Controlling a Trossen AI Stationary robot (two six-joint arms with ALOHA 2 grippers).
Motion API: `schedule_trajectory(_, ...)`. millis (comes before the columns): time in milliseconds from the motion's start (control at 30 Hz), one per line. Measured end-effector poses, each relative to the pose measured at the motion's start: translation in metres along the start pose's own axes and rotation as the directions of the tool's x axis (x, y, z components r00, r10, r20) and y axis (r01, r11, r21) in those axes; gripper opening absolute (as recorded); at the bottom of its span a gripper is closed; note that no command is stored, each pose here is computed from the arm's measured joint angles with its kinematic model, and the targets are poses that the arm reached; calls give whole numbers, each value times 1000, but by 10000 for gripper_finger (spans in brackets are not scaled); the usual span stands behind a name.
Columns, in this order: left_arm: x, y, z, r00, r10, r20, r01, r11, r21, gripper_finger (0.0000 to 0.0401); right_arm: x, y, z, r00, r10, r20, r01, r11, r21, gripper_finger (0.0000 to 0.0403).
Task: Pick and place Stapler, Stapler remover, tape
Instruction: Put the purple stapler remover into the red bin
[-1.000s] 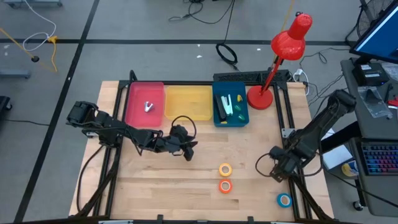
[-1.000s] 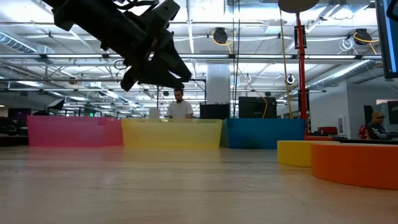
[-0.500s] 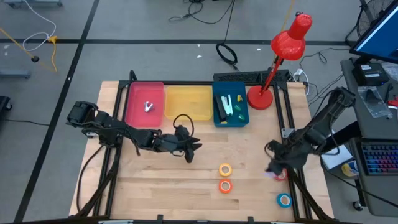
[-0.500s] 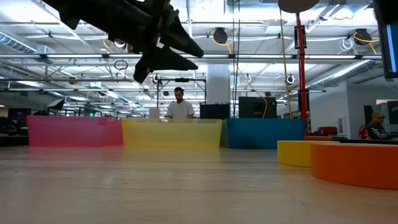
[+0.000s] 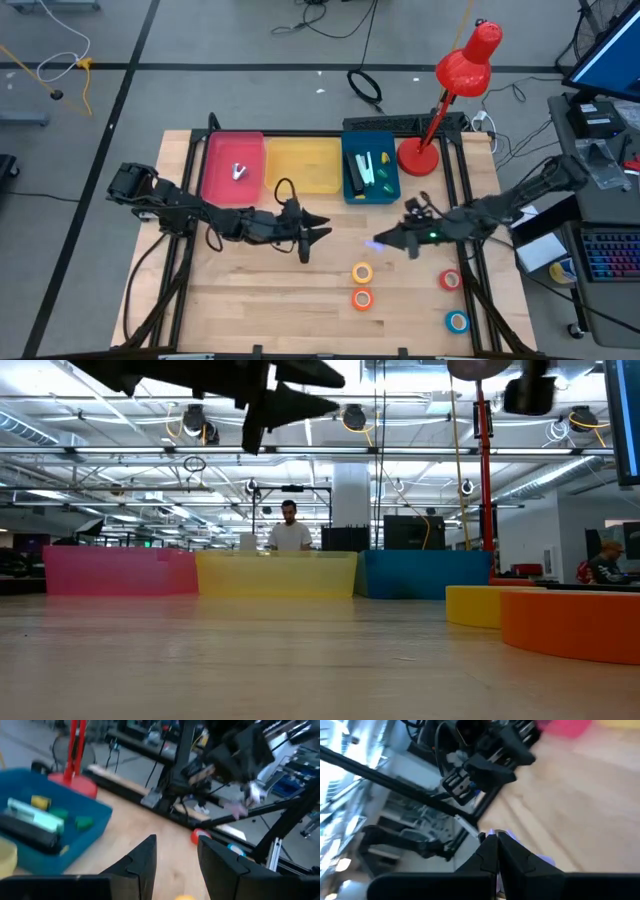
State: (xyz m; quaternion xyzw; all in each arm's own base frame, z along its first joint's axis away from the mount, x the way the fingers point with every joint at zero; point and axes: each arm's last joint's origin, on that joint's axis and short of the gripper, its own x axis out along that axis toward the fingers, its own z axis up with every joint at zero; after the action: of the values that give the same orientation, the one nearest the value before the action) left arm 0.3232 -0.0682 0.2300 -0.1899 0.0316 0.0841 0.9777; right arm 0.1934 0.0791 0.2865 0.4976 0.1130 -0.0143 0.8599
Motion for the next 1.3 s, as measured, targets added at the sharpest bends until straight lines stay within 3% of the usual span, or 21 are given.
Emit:
schedule_trajectory(200,3,-12,14,998,-33,50,27,991,128,143,33,-5,14,987,141,-72,-135,988,77,0)
schedule_trajectory(367,1,-23,15,997,-63,48,48,962,267,143,40,-11,27,980,180,-87,-166,976,141,0)
schedule_trajectory(633,-5,-35,7,995,-99,0,92,927,365,143,42,-15,39,979,194,-60,-179,963,201,0)
schedule_trajectory(833,4,-42,19,996,-91,5,81,911,405,143,59,-26,40,980,183,-81,-160,960,230,0)
schedule_trajectory(967,11,-44,22,994,-61,-86,93,891,444,143,69,-29,41,970,231,-80,-206,949,240,0)
schedule_trajectory(1300,20,-37,23,991,-46,-122,89,923,374,142,78,-36,40,969,226,-101,-196,948,250,0)
